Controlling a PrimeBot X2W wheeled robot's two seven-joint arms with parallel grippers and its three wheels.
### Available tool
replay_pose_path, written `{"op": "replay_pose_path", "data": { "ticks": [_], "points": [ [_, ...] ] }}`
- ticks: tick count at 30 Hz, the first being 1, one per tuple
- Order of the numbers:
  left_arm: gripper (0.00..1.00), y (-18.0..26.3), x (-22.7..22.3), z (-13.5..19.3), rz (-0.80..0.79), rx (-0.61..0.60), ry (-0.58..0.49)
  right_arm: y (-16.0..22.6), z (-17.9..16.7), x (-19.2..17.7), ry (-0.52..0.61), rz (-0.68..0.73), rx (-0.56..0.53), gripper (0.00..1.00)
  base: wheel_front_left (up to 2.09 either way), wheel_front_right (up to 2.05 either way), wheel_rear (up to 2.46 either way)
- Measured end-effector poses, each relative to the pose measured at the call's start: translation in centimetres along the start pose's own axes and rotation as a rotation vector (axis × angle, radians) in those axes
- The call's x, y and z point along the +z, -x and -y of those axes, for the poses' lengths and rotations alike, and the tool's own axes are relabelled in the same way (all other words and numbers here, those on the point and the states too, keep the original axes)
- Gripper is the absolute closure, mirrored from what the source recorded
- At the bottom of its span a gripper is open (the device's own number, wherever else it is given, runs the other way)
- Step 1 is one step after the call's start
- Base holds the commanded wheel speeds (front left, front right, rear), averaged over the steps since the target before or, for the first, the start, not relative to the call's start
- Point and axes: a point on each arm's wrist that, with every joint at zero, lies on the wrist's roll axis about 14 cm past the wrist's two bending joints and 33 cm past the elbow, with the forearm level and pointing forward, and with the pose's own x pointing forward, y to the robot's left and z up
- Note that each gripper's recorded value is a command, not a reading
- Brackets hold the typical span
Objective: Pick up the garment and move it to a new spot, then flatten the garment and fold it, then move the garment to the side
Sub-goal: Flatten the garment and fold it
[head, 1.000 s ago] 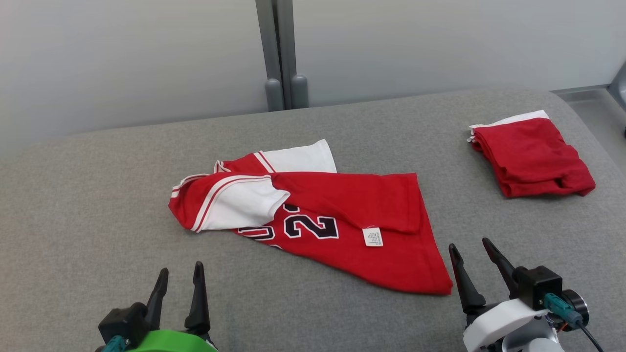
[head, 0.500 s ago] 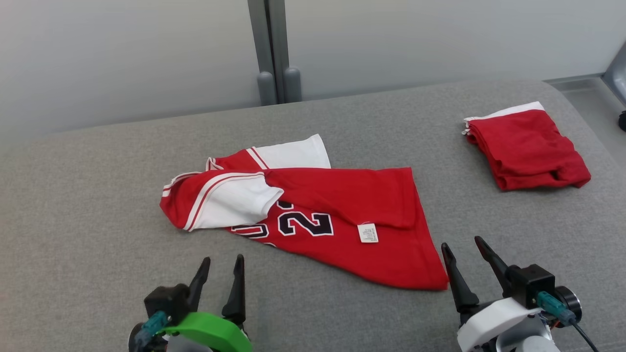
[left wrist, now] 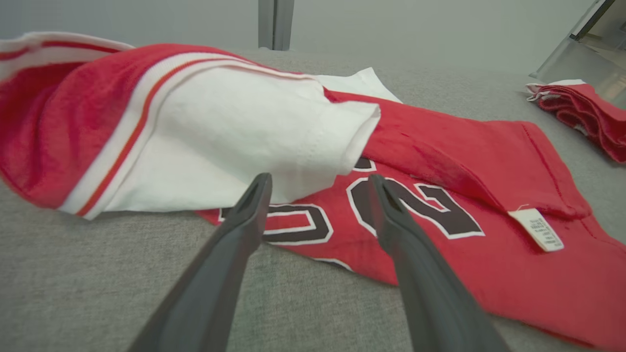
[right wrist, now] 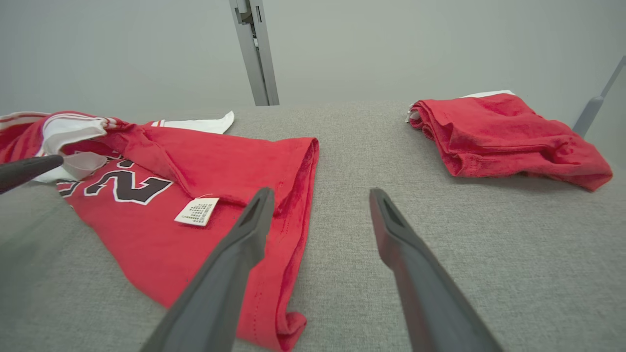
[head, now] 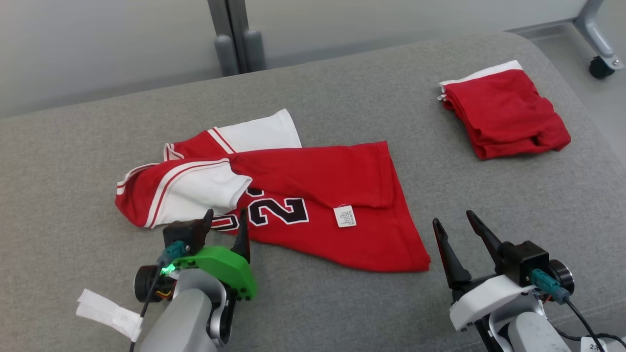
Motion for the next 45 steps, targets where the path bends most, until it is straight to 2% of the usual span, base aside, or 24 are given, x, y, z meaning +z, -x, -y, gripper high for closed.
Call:
{"op": "replay_pose_path", "data": {
  "ticks": [5,10,11,12,13,14,15,16,24,31,35,40,45],
  "points": [
    [0.00,-1.6,-0.8,0.0,-0.038,0.028,0.013,0.1,1.0,-0.7,-0.001,-0.022,-0.031,0.00,0.00,0.00,0.00],
    [0.00,-3.1,0.9,-1.1,0.004,0.101,0.034,-0.1,1.7,-1.0,-0.001,-0.031,-0.050,0.00,0.00,0.00,0.00],
    [0.05,-3.2,1.1,-1.3,0.013,0.111,0.039,-0.1,1.8,-1.1,-0.001,-0.032,-0.053,0.00,0.00,0.00,0.00],
    [0.17,-3.2,1.4,-1.5,0.020,0.123,0.042,-0.2,1.8,-1.1,-0.003,-0.033,-0.054,0.00,0.00,0.00,0.00],
    [0.52,-3.2,1.7,-1.9,0.031,0.134,0.043,-0.2,1.8,-1.1,-0.005,-0.033,-0.054,0.00,0.00,0.00,0.00],
    [0.66,-3.2,1.9,-2.2,0.040,0.143,0.039,-0.3,1.7,-1.1,-0.008,-0.033,-0.051,0.00,0.00,0.00,0.00],
    [0.87,-3.1,2.1,-2.3,0.044,0.148,0.039,-0.4,1.6,-1.1,-0.009,-0.033,-0.048,0.00,0.00,0.00,0.00],
    [1.00,-3.0,2.3,-2.6,0.051,0.154,0.038,-0.5,1.5,-1.2,-0.011,-0.033,-0.045,0.00,0.00,0.00,0.00],
    [1.00,-0.7,4.1,-5.0,0.122,0.152,-0.024,-1.0,0.8,-0.6,-0.020,-0.013,-0.023,0.00,0.00,0.00,0.00],
    [1.00,3.5,6.4,-9.3,0.182,0.183,-0.178,-0.7,0.0,-0.1,-0.025,0.000,-0.003,0.00,0.00,0.00,0.00],
    [1.00,5.7,6.9,-10.6,0.154,0.157,-0.294,-0.6,-0.6,0.3,-0.028,0.013,0.012,0.00,0.00,0.00,0.00],
    [1.00,7.3,6.6,-10.0,0.095,0.097,-0.368,-0.5,-0.9,0.5,-0.030,0.019,0.022,0.00,0.00,0.00,0.00],
    [1.00,7.2,4.1,-7.7,0.020,0.027,-0.356,-0.3,-0.7,0.3,-0.029,0.012,0.016,0.00,0.00,0.00,0.00]
  ]
}}
